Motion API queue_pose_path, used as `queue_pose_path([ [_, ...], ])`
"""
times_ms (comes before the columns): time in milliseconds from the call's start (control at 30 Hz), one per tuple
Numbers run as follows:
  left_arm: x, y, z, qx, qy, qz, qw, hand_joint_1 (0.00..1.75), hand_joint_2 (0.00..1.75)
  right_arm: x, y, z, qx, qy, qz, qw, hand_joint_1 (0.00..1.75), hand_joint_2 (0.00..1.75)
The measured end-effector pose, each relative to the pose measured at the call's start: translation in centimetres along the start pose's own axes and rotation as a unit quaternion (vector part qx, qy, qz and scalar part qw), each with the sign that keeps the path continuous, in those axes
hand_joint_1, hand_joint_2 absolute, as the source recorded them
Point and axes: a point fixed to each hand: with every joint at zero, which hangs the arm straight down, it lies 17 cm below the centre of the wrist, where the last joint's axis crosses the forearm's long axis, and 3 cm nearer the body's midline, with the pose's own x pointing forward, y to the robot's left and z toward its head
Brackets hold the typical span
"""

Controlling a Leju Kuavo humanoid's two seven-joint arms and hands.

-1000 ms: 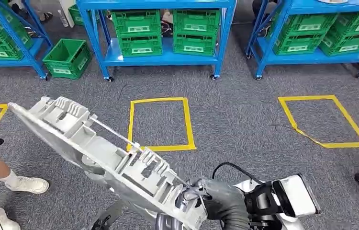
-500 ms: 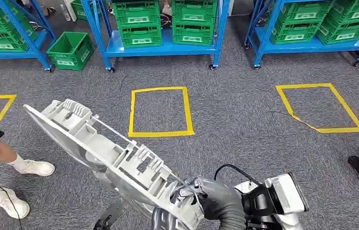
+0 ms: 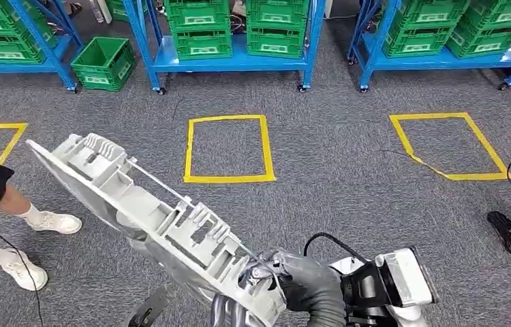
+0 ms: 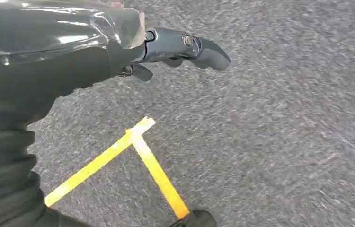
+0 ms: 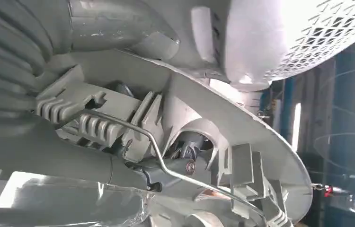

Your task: Take the parts from the cabinet and place them on the table.

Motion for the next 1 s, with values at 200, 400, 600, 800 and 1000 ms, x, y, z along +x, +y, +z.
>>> queue_pose_path([
  [200, -0.3, 0.1, 0.0, 0.001, 0.002, -0.004, 1.000, 0.00, 1.75, 0.3, 0.1, 0.0, 0.002, -0.009, -0.002, 1.000, 1.75, 1.75],
  [400, -0.6, 0.4, 0.0, 0.005, 0.005, -0.006, 1.000, 0.00, 1.75, 0.7, 0.2, -0.1, 0.005, -0.023, 0.001, 1.000, 1.75, 1.75],
  [600, -0.8, 0.9, -0.1, 0.007, 0.005, -0.012, 1.000, 0.00, 1.75, 1.1, 0.3, -0.3, 0.008, -0.034, 0.002, 0.999, 1.75, 1.75],
  [800, -1.3, 1.2, -0.1, 0.007, 0.007, -0.017, 1.000, 0.00, 1.75, 1.5, 0.8, -0.3, 0.027, -0.045, 0.005, 0.999, 1.75, 1.75],
  [1000, -1.5, 2.0, -0.2, 0.013, 0.008, -0.019, 1.000, 0.00, 1.75, 1.7, 0.8, -0.5, 0.032, -0.050, 0.008, 0.998, 1.75, 1.75],
])
